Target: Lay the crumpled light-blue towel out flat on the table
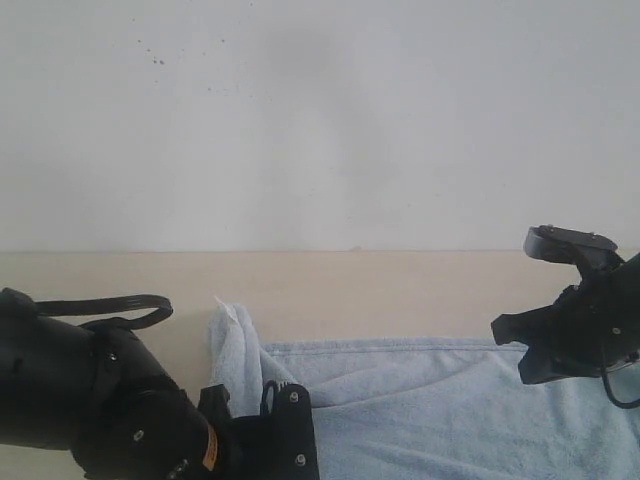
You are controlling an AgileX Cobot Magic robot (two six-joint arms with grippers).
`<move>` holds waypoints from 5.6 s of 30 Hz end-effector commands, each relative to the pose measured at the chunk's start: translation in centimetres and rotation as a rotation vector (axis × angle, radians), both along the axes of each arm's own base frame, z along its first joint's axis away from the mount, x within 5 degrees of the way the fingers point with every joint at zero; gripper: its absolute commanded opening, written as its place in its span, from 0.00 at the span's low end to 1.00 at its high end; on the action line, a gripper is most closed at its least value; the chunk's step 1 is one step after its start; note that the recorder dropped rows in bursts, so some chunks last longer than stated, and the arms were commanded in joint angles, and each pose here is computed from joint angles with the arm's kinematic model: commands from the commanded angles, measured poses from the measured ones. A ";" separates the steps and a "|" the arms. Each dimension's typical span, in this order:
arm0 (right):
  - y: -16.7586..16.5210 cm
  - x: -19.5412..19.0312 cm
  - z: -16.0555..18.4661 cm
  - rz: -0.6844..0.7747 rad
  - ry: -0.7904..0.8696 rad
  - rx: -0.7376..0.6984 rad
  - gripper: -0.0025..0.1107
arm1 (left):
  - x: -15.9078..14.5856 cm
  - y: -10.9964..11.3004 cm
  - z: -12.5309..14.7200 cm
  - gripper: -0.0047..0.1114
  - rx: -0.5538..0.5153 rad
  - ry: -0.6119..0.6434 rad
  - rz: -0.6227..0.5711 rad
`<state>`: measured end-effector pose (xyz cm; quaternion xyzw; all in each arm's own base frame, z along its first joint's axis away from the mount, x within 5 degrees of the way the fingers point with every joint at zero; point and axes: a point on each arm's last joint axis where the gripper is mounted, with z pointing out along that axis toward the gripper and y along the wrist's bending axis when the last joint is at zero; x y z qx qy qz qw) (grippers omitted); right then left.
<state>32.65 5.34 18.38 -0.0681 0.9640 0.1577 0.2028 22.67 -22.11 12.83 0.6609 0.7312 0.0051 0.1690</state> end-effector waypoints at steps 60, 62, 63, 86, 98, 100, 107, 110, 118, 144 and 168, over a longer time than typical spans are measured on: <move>0.7 0.0 0.3 -0.039 0.020 0.104 0.03 | -7.3 10.7 3.9 0.13 0.029 0.057 1.429; 0.7 0.0 0.3 -0.041 0.018 0.103 0.03 | -7.5 10.9 3.9 0.23 0.068 0.050 1.441; 0.7 0.0 0.3 -0.041 0.018 0.103 0.03 | -7.6 11.2 4.0 0.27 0.094 0.039 1.443; 0.4 0.6 0.4 -0.063 -0.043 0.080 0.03 | -1.7 8.2 12.1 0.07 -0.538 -0.410 1.098; 0.3 0.8 0.5 -0.042 -0.077 0.056 0.03 | 6.1 11.0 7.8 0.07 -0.531 -0.194 1.366; 0.2 0.9 0.5 -0.054 -0.096 0.048 0.03 | 6.2 11.4 6.8 0.07 -0.458 -0.138 1.330; 0.0 1.2 0.6 -0.067 -0.121 0.037 0.03 | 7.3 13.7 3.6 0.07 -0.308 -0.044 1.292; 0.1 1.1 0.6 -0.060 -0.110 0.041 0.03 | 8.2 15.2 2.9 0.07 -0.333 -0.051 1.334; 0.1 1.1 0.6 -0.051 -0.113 0.037 0.03 | 9.6 17.7 2.4 0.07 -0.397 -0.100 1.347; 0.0 1.1 0.6 -0.006 -0.142 0.007 0.03 | 13.8 18.7 -4.8 0.07 -0.326 -0.081 1.208; -12.7 2.5 -7.8 -0.378 -0.013 -0.180 0.02 | 14.2 19.8 -4.6 0.07 -0.343 -0.110 1.200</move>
